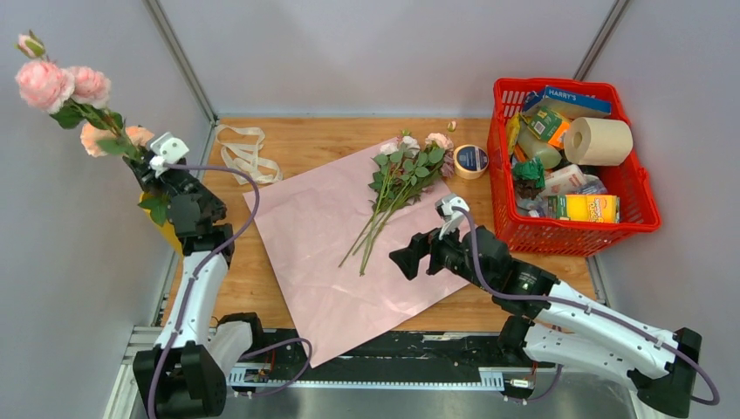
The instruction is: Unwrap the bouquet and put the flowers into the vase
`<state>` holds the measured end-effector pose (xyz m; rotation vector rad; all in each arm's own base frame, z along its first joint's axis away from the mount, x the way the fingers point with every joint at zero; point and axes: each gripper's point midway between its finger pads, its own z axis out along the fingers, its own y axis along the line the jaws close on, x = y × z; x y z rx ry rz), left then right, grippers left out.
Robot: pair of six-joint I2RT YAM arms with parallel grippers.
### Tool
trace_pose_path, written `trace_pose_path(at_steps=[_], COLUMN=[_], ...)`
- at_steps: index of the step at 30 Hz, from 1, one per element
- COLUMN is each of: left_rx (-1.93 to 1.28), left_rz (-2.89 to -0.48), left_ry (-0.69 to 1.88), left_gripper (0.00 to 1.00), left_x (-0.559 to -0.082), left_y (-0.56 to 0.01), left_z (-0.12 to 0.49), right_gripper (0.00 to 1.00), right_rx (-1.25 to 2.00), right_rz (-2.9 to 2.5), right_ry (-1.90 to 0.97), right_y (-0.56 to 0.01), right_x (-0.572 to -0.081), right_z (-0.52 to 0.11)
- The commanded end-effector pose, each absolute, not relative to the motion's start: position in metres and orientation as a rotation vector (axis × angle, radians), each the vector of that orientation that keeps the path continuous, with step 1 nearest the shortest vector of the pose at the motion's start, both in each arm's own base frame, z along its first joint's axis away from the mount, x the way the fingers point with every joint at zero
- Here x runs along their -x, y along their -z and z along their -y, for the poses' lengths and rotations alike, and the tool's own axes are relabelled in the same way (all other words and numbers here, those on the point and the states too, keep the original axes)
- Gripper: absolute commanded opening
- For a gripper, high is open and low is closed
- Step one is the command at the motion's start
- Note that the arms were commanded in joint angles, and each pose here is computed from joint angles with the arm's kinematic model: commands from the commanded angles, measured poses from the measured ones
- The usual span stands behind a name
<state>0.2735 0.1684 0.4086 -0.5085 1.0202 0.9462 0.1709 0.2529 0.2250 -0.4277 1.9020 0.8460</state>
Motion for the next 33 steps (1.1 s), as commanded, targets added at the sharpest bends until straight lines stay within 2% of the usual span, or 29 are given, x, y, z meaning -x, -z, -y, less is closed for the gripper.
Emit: trace_pose_path(at_steps=[1,2,7,10,15,20,26,33], left_rx=[0.581,0.570,0.515,0.464,0.373,0.251,0.134,0.002], left_rz=[-1.067,-1.070,-1.123,-1.151,-1.246,-1.374,-1.510,-1.705], left_ry=[-0.795,-0.765,-0.693,-0.586,-0.307,0.130,0.491,0.613], left_gripper=[0.52,0.56,0.57,0.61,0.62,0.62,0.63,0.64], left_x=[-0.263,-0.265,-0.259,-0.256,-0.259,-0.273,-0.271,-0.260], left_y=[-0.396,-0.395,-0.392,-0.400,-0.403,-0.392,-0.366,-0.301], left_z=[-0.163,-0.160,-0.147,-0.131,-0.089,-0.019,0.045,0.087], right_gripper=[1.00,1.00,1.00,1.00,1.00,1.00,1.00,0.99], right_rx=[0.436,0.436,0.432,0.422,0.339,0.200,0.055,-0.063], right_rz=[-1.883,-1.887,-1.916,-1.941,-2.021,-2.099,-2.162,-2.175], right_ry=[-0.861,-0.857,-0.850,-0.864,-0.857,-0.815,-0.728,-0.601], right_y=[-0.240,-0.239,-0.235,-0.232,-0.217,-0.201,-0.184,-0.169], right_x=[-0.172,-0.173,-0.176,-0.177,-0.184,-0.198,-0.218,-0.250], right_z=[-0.258,-0.259,-0.265,-0.272,-0.280,-0.286,-0.294,-0.290])
